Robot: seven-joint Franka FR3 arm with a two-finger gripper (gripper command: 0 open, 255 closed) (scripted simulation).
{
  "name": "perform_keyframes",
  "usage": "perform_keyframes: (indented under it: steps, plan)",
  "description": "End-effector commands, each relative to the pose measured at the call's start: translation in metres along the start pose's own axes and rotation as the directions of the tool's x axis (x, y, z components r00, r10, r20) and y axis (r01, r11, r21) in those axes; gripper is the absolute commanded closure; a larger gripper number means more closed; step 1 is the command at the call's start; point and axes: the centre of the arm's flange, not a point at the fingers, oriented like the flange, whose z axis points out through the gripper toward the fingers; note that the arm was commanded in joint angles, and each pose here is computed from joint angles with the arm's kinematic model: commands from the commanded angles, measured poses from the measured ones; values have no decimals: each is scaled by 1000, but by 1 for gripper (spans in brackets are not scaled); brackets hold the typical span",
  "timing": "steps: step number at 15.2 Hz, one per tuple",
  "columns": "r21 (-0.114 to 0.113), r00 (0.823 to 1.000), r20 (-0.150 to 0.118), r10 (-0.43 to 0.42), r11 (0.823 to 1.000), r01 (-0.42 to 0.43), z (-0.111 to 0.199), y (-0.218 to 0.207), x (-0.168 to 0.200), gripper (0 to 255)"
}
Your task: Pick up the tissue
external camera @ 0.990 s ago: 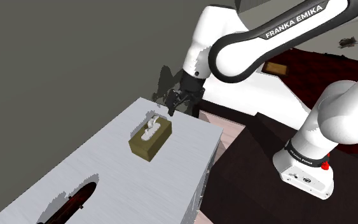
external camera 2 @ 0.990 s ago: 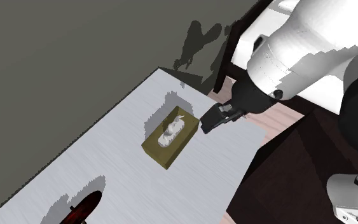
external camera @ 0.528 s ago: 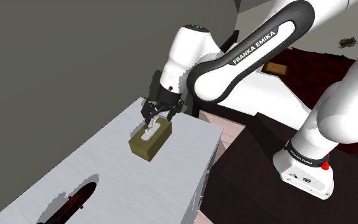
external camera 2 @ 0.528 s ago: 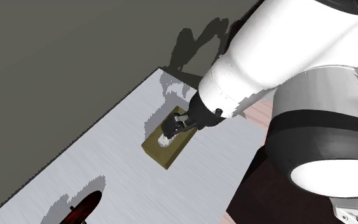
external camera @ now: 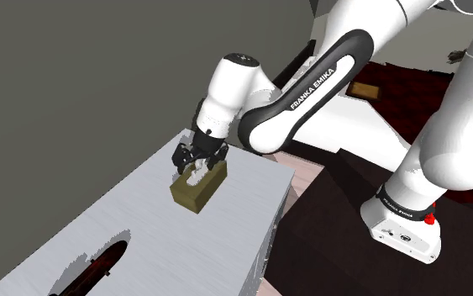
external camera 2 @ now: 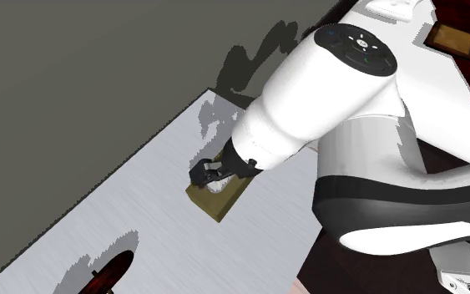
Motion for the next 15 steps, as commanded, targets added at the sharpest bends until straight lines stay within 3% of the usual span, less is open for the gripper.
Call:
perform_keyframes:
  steps: [1, 4, 5, 15]
  plan:
    - [1, 1000, 0, 0, 1000, 0, 11, 3, -2, 0]
    - [1, 1000, 0, 0, 1000, 0, 18, 6, -3, 0]
    - [1, 1000, 0, 0, 1000, 0, 18, 6, -3, 255]
    - [1, 1000, 0, 0, 1000, 0, 13, 4, -2, 255]
